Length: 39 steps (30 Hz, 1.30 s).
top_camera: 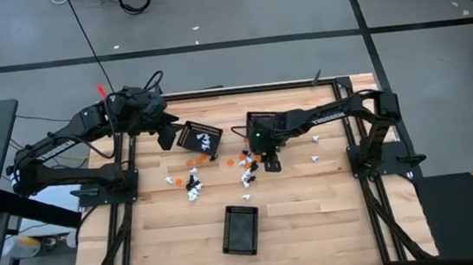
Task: Sort Halloween decoration
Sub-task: Put the orange pumpkin toy into the bottom black basket
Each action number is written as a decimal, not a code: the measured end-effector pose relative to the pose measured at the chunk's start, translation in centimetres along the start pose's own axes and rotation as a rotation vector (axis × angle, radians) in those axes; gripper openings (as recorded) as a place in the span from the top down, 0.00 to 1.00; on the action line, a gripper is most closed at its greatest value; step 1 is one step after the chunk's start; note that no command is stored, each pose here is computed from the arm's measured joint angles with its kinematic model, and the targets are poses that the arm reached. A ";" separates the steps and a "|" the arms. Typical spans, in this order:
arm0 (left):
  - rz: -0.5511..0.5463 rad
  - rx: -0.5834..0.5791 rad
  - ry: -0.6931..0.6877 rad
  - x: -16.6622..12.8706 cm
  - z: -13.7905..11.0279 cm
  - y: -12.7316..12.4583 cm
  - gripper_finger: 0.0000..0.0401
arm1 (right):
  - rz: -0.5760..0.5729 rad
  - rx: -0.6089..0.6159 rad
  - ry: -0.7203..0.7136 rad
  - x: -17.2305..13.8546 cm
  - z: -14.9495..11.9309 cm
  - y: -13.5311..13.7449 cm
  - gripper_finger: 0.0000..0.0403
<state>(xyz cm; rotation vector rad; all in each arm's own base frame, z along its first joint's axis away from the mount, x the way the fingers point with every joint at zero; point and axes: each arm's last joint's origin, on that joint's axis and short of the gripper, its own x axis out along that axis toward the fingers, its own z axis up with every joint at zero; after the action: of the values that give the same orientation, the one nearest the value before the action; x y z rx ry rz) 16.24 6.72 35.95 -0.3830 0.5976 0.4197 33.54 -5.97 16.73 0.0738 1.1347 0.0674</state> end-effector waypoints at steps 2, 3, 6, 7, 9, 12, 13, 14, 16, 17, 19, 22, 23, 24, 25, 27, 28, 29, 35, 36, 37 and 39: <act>0.000 0.000 0.000 0.0 0.0 0.0 0.54 | -0.004 0.014 0.020 1.0 -0.2 -0.4 0.55; 0.000 0.000 0.000 0.0 0.0 0.0 0.54 | -0.014 0.029 0.030 1.4 -0.3 -0.5 0.55; 0.000 0.000 0.000 0.0 0.0 0.0 0.54 | -0.020 0.063 0.046 2.0 -0.5 -0.9 0.55; 0.000 0.000 0.000 0.0 0.0 0.0 0.54 | -0.020 0.069 0.045 2.0 -0.5 -0.9 0.55; 0.000 0.000 0.000 0.0 0.0 0.0 0.54 | -0.020 0.069 0.047 2.1 -0.5 -0.9 0.55; 0.000 0.000 0.001 0.0 0.0 0.0 0.54 | -0.038 0.059 0.018 2.2 -0.2 -0.9 0.55; 0.000 0.000 0.001 0.0 0.0 0.0 0.54 | -0.045 0.056 0.006 2.2 -0.1 -1.0 0.55; 0.000 0.000 0.000 0.0 0.0 0.0 0.54 | -0.049 0.053 -0.007 2.2 0.1 -1.0 0.55; 0.000 0.000 0.001 0.0 0.0 0.0 0.54 | -0.052 0.053 -0.012 2.2 0.1 -1.0 0.55; 0.000 0.001 -0.001 0.0 0.0 0.0 0.54 | -0.052 0.053 -0.010 2.2 0.1 -1.0 0.55; -0.007 0.028 -0.057 0.0 0.6 -0.1 0.54 | -0.050 0.051 -0.014 2.3 0.0 -1.0 0.55; -0.026 0.037 -0.151 -0.1 1.5 -0.3 0.54 | -0.043 0.053 0.001 2.5 -0.5 -1.0 0.56; -0.032 0.034 -0.176 -0.1 1.7 -0.4 0.54 | -0.036 0.053 0.003 2.6 -0.6 -0.9 0.57; -0.039 0.036 -0.203 -0.1 2.0 -0.5 0.54 | -0.029 0.054 0.006 2.7 -0.8 -0.8 0.57; -0.044 0.037 -0.225 -0.2 2.2 -0.5 0.54 | -0.023 0.057 0.012 2.8 -1.0 -0.7 0.58; -0.054 0.037 -0.263 -0.3 2.5 -0.6 0.54 | -0.026 0.056 0.009 3.0 -1.1 -0.6 0.58; -0.060 0.032 -0.284 -0.3 2.7 -0.7 0.54 | -0.025 0.056 0.009 3.0 -1.2 -0.6 0.59; -0.067 0.030 -0.310 -0.4 3.0 -0.7 0.54 | -0.026 0.056 0.008 3.0 -1.2 -0.6 0.59; -0.119 -0.011 -0.472 -1.0 4.4 -1.1 0.54 | -0.042 0.059 0.000 3.0 -1.1 -0.7 0.64; -0.126 -0.014 -0.496 -1.1 4.6 -1.2 0.54 | -0.044 0.064 0.002 3.0 -1.1 -0.7 0.65; -0.131 -0.014 -0.511 -1.2 4.8 -1.2 0.54 | -0.046 0.066 0.004 3.0 -1.2 -0.7 0.67; -0.135 -0.014 -0.525 -1.3 4.9 -1.3 0.54 | -0.048 0.067 0.006 3.0 -1.2 -0.7 0.69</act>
<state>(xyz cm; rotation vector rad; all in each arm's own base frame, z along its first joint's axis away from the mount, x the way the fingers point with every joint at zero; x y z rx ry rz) 18.10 7.55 40.74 -0.3073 0.0572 0.3755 33.75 -6.33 13.44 0.1060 1.1446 -0.0127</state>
